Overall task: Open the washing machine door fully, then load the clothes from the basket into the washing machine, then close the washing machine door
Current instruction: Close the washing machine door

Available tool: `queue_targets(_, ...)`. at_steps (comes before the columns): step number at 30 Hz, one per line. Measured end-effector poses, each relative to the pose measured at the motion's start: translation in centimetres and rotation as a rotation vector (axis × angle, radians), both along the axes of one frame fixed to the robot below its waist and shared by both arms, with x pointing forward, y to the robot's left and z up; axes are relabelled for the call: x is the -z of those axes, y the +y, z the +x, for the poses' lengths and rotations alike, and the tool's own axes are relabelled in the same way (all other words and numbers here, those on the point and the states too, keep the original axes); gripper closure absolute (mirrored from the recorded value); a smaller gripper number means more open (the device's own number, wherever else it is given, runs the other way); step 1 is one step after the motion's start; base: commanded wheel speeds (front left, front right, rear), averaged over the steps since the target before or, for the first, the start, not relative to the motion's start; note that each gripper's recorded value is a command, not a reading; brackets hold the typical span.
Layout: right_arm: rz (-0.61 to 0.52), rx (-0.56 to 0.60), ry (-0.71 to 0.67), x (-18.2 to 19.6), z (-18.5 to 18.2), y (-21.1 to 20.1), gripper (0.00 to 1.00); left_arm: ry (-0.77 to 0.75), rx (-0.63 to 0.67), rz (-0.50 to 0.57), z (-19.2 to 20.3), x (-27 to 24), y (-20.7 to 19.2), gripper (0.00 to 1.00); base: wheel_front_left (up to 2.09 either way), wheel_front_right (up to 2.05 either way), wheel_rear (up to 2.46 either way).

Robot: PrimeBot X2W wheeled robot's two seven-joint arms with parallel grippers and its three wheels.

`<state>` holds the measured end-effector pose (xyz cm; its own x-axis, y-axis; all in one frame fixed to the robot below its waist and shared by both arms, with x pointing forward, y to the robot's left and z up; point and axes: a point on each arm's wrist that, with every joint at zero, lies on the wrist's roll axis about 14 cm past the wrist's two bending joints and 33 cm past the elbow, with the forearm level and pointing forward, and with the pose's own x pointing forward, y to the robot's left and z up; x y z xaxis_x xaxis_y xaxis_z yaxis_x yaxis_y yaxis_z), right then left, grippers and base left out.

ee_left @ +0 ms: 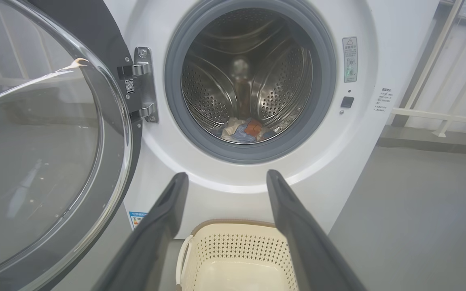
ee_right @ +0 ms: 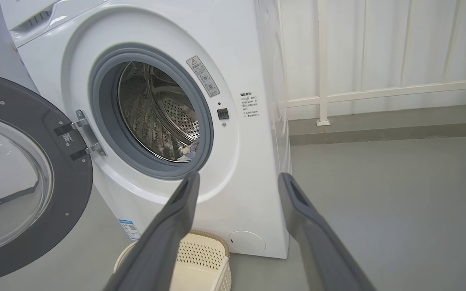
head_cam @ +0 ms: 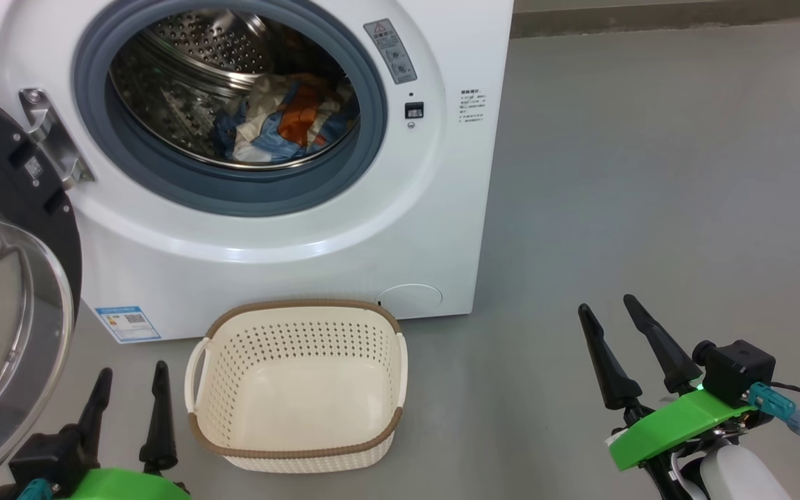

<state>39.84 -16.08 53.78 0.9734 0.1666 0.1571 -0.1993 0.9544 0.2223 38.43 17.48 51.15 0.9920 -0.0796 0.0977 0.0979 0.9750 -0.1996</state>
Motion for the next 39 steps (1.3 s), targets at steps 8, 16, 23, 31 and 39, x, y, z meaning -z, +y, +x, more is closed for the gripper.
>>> queue_targets(8,-0.002,-0.013,-0.002,-0.1,0.1,0.4,0.0,-0.002,-0.01,0.0,-0.2,-0.1,0.3,0.0,0.0,0.0,0.0)
queue_targets(16,-0.002,-0.035,-0.003,-0.1,0.4,1.3,0.0,0.001,-0.036,0.007,-0.7,0.0,1.2,0.0,0.0,0.0,0.0)
queue_targets(23,-0.001,-0.077,-0.004,-0.2,1.0,2.8,0.0,0.018,-0.088,0.005,-1.7,0.6,2.7,0.0,0.0,0.0,0.0)
queue_targets(31,-0.002,-0.15,-0.004,-0.2,1.7,5.5,0.0,0.014,-0.175,-0.005,-3.3,0.4,5.3,0.0,0.0,0.0,0.0)
queue_targets(39,-0.003,-0.234,0.003,0.0,2.1,8.7,0.0,0.0,-0.267,-0.004,-5.3,0.0,7.8,0.0,0.0,0.0,0.0)
